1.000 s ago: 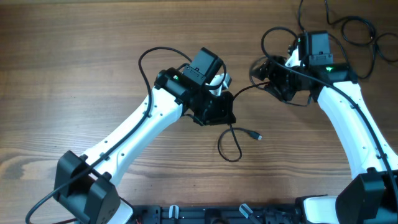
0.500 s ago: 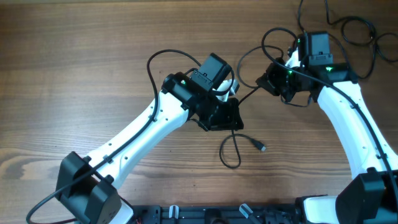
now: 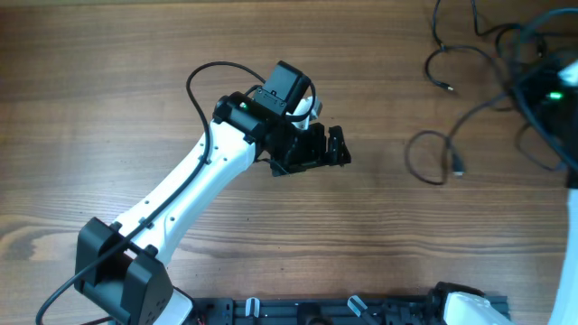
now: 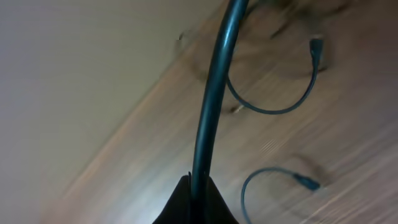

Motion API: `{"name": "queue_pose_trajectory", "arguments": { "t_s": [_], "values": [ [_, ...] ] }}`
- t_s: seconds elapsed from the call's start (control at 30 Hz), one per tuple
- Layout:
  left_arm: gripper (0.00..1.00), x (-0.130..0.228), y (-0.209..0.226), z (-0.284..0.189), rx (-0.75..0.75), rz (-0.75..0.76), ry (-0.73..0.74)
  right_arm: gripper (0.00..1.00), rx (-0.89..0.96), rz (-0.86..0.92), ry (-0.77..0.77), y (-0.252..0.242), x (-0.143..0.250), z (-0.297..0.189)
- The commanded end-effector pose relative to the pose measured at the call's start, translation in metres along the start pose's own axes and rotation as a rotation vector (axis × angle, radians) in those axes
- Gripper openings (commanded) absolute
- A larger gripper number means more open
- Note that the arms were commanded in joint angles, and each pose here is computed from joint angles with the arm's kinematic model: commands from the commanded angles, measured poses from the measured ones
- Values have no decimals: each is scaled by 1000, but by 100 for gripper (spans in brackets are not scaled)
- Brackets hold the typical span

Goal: Untangle cables

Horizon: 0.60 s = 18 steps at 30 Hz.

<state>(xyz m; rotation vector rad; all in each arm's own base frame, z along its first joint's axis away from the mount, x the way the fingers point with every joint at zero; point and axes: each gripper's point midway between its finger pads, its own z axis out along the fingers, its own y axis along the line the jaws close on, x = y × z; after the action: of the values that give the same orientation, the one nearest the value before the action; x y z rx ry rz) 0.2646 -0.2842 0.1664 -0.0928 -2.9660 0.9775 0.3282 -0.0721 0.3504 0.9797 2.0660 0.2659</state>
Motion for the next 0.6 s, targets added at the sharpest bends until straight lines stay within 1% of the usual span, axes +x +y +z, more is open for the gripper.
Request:
{"name": "queue_pose_trajectory", "arguments": {
  "t_s": [0.0, 0.1, 0.17, 0.3, 0.37, 0.47, 0.57],
  "values": [
    [100, -4, 4, 1, -24, 6, -15, 4, 212, 41, -207, -49, -48, -22],
    [100, -5, 5, 1, -27, 6, -17, 4, 379, 78, -294, -85, -64, -32],
    [100, -5, 5, 1, -27, 6, -18, 4, 520, 122, -336, -115, -69, -42],
    [100, -5, 5, 1, -27, 6, -18, 4, 800, 307, -396, -177, -62, -66],
    [100, -5, 5, 1, -27, 6, -18, 4, 880, 343, -388, -195, -58, -69],
    [100, -4, 5, 1, -27, 6, -17, 4, 1021, 515, -417, -230, -46, -76],
    [100, -5, 5, 1, -29, 7, -19, 4, 1061, 577, -390, -245, -39, -65]
  ]
}}
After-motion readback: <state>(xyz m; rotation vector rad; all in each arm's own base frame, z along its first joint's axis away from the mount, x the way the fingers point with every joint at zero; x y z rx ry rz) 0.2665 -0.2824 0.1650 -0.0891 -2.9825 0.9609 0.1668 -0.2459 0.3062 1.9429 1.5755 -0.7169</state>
